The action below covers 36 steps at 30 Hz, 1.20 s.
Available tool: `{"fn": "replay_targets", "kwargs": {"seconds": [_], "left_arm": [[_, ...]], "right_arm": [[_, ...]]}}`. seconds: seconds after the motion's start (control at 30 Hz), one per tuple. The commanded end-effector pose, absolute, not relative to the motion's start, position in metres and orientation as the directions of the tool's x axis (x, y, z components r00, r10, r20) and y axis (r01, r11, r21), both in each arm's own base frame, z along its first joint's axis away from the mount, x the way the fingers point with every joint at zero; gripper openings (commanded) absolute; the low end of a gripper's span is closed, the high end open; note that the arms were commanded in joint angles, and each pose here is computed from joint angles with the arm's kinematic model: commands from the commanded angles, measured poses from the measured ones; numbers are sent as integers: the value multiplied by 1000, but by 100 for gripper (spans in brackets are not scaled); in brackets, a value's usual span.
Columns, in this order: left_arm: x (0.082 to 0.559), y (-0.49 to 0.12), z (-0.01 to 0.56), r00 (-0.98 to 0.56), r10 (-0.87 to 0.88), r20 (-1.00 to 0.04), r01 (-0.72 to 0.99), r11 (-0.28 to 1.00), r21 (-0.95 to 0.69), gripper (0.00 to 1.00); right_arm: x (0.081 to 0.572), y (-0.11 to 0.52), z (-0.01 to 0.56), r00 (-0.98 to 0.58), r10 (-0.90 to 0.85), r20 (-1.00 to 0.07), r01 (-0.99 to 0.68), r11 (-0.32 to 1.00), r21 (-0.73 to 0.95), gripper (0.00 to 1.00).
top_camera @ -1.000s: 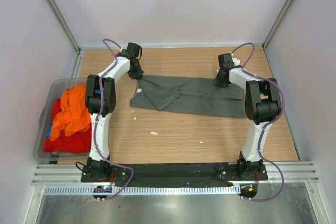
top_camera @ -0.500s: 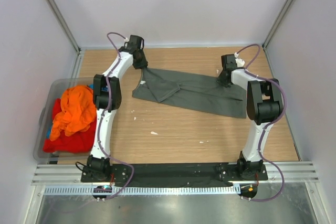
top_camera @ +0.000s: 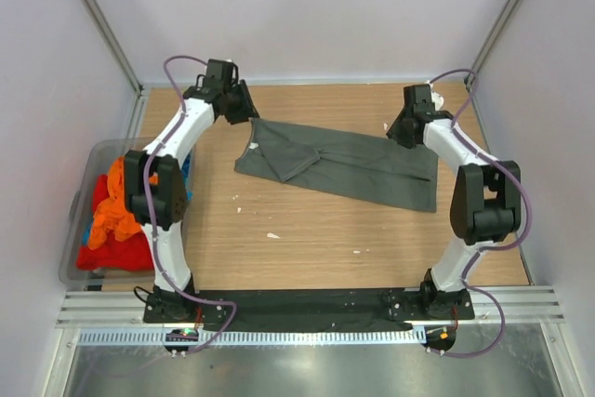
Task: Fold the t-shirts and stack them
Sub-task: Fold the tshirt
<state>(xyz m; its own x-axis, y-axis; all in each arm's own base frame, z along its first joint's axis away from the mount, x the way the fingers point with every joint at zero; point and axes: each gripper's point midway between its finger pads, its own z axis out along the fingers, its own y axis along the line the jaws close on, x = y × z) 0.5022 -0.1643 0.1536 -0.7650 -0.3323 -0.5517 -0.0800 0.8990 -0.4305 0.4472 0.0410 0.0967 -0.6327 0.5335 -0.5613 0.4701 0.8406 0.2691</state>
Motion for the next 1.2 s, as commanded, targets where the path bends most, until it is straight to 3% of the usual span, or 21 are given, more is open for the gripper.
{"fn": "replay_targets", "kwargs": {"seconds": [0.0,0.1,0.23,0.33,0.5,0.77,0.87,1.0,1.17], "left_arm": [[473,-167,131,-793,-341,-504,-132,905,-405,36],[448,-156,101,-816,-352,-458,-205,918,-339,34],[434,-138,77,-825,-372,-425,-287,924,-253,33],[421,-124,61,-832,-392,-394,-352,920,-173,31],[414,-119,49,-815,-428,-389,-400,903,-155,38],[406,-113,19,-820,-443,-362,-440,893,-95,38],[410,-109,16,-813,-441,-380,-450,890,-70,33],[434,-97,21,-796,-413,-443,-458,889,-5,7],[481,-86,33,-776,-377,-505,-458,888,41,0]], "right_arm": [[444,54,138,-627,515,-584,388,857,339,39],[435,59,143,-639,504,-581,362,863,351,48],[427,65,152,-632,501,-591,337,865,373,51],[423,69,154,-637,497,-589,320,866,385,51],[420,74,153,-642,490,-590,307,869,388,52],[419,77,158,-635,488,-600,289,869,401,52],[419,77,161,-629,487,-606,287,870,401,52],[420,77,166,-623,488,-611,282,869,406,51],[416,77,168,-632,477,-611,275,875,398,52]]}}
